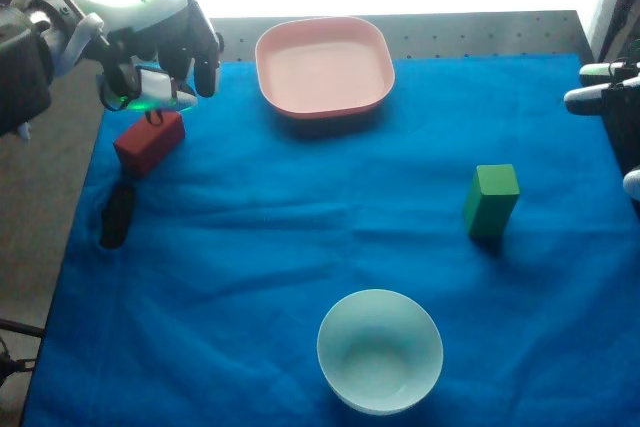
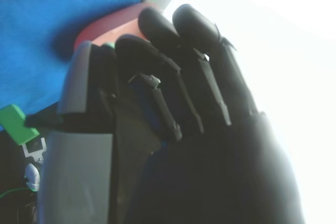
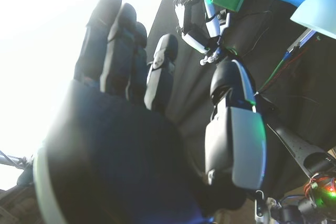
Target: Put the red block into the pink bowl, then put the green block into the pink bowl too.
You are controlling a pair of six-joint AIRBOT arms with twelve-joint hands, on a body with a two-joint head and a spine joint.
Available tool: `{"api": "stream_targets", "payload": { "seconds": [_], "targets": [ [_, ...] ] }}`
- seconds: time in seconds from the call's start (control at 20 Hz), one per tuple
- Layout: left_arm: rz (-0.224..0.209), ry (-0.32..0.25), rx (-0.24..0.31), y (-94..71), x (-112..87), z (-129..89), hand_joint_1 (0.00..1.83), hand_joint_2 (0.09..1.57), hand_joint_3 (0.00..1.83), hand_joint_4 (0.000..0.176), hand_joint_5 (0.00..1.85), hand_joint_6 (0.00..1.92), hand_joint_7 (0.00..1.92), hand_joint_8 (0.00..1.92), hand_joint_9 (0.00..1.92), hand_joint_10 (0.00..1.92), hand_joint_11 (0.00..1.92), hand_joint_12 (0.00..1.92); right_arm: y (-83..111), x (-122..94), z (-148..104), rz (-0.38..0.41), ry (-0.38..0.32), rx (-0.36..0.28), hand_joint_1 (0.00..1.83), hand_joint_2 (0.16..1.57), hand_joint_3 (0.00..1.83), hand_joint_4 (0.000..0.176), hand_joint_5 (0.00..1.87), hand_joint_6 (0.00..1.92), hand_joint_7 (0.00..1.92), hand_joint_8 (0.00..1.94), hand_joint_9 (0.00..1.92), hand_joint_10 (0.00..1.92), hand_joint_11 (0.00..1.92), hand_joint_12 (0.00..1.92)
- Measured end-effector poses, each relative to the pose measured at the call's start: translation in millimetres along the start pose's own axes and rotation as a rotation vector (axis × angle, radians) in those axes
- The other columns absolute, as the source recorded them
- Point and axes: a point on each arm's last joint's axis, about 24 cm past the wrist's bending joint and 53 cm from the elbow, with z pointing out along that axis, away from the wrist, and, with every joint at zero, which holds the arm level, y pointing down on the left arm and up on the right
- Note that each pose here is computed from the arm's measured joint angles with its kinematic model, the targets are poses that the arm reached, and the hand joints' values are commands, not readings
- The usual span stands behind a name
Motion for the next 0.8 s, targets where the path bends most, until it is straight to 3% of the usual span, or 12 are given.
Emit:
{"api": "stream_targets", "payload": {
  "seconds": [0.05, 0.15, 0.25, 0.3, 0.35, 0.4, 0.45, 0.5, 0.55, 0.65, 0.7, 0.8],
  "targets": [
    [-0.001, -0.004, 0.002, -0.7, -0.7, 0, 1.1, 1.04, 0.0, 0.0, 0.92, 0.27, 0.81, 0.85, 0.72, 1.02, 0.57, 1.48, 0.0, 0, 0, 0.0, 0.0, 0.0, 0.69, 1.17, 0.0, 0.105, 0.61, 0.0, 0.43, 0.0, 0.48, 0.01, 0.33, 0.49],
    [-0.008, -0.022, 0.018, -8.8, -3.4, -1, 1.03, 1.0, 0.0, 0.0, 0.83, 0.02, 0.78, 0.41, 0.65, 0.82, 0.48, 1.36, -0.1, 0, 0, 0.0, 0.001, 0.0, 0.67, 1.17, 0.0, 0.099, 0.61, 0.0, 0.43, 0.0, 0.46, 0.0, 0.29, 0.46],
    [-0.007, -0.041, 0.035, -15.6, -8.6, -7, 0.99, 0.97, 0.0, 0.069, 0.59, 0.0, 0.63, 0.05, 0.57, 0.34, 0.37, 1.17, 0.1, 1, 0, -0.001, 0.005, -0.001, 0.64, 1.17, 0.0, 0.121, 0.61, 0.0, 0.43, 0.0, 0.44, 0.0, 0.27, 0.45],
    [-0.002, -0.055, 0.039, -16.2, -14.1, -13, 0.94, 0.96, 0.0, 0.098, 0.51, 0.0, 0.58, 0.01, 0.55, 0.16, 0.27, 1.17, 0.0, 1, 0, -0.001, 0.005, 0.0, 0.63, 1.17, 0.0, 0.132, 0.61, 0.0, 0.43, 0.0, 0.44, 0.0, 0.28, 0.45],
    [0.004, -0.068, 0.042, -16.0, -19.2, -18, 0.89, 0.95, 0.0, 0.111, 0.41, 0.0, 0.47, 0.0, 0.47, 0.05, 0.17, 1.12, 0.1, 1, 0, -0.001, 0.005, -0.001, 0.63, 1.17, 0.0, 0.128, 0.61, 0.0, 0.43, 0.0, 0.45, 0.01, 0.29, 0.45],
    [0.007, -0.081, 0.04, -14.4, -24.3, -22, 0.89, 0.95, 0.0, 0.111, 0.41, 0.0, 0.47, 0.0, 0.47, 0.05, 0.17, 1.12, 0.1, 1, 0, -0.001, 0.004, -0.001, 0.63, 1.17, 0.0, 0.128, 0.61, 0.0, 0.43, 0.0, 0.45, 0.01, 0.29, 0.45],
    [0.023, -0.105, 0.031, -6.8, -30.3, -34, 0.89, 0.94, 0.0, 0.075, 0.38, 0.0, 0.44, 0.01, 0.5, 0.04, 0.22, 1.14, 0.0, 1, 0, -0.001, 0.005, 0.0, 0.63, 1.18, 0.0, 0.121, 0.61, 0.0, 0.43, 0.0, 0.45, 0.0, 0.31, 0.45],
    [0.025, -0.102, 0.03, -5.8, -29.6, -35, 0.89, 0.94, 0.0, 0.067, 0.38, 0.0, 0.46, 0.02, 0.52, 0.05, 0.24, 1.15, 0.2, 1, 0, -0.001, 0.005, -0.001, 0.66, 1.17, 0.0, 0.123, 0.62, 0.0, 0.43, 0.0, 0.45, 0.0, 0.31, 0.44],
    [0.034, -0.087, 0.022, -1.8, -24.2, -40, 0.95, 0.93, 0.0, 0.076, 0.4, 0.0, 0.49, 0.01, 0.56, 0.04, 0.25, 1.16, 0.2, 1, 0, -0.001, 0.005, -0.001, 0.67, 1.17, 0.0, 0.128, 0.62, 0.0, 0.43, 0.0, 0.46, 0.0, 0.33, 0.4],
    [0.041, -0.051, 0.017, 0.6, -10.8, -44, 0.99, 0.92, 0.0, 0.063, 0.42, 0.0, 0.49, 0.0, 0.57, 0.02, 0.28, 1.11, -0.1, 2, 0, -0.001, 0.005, 0.0, 0.67, 1.17, 0.0, 0.119, 0.63, 0.0, 0.44, 0.0, 0.45, 0.0, 0.3, 0.37],
    [0.038, -0.041, 0.017, -0.3, -7.2, -45, 0.99, 0.92, 0.0, 0.078, 0.43, 0.0, 0.48, 0.0, 0.54, 0.01, 0.26, 1.08, 0.2, 2, 0, 0.0, 0.005, -0.002, 0.68, 1.18, 0.0, 0.113, 0.63, 0.0, 0.44, 0.0, 0.45, 0.0, 0.32, 0.37],
    [0.036, -0.032, 0.01, 3.3, -2.4, -46, 1.04, 0.93, 0.0, 0.08, 0.47, 0.01, 0.47, 0.0, 0.56, 0.01, 0.26, 1.08, 0.1, 1, 0, -0.001, 0.005, -0.001, 0.67, 1.18, 0.0, 0.114, 0.62, 0.0, 0.44, 0.0, 0.46, 0.0, 0.31, 0.37]
  ]
}}
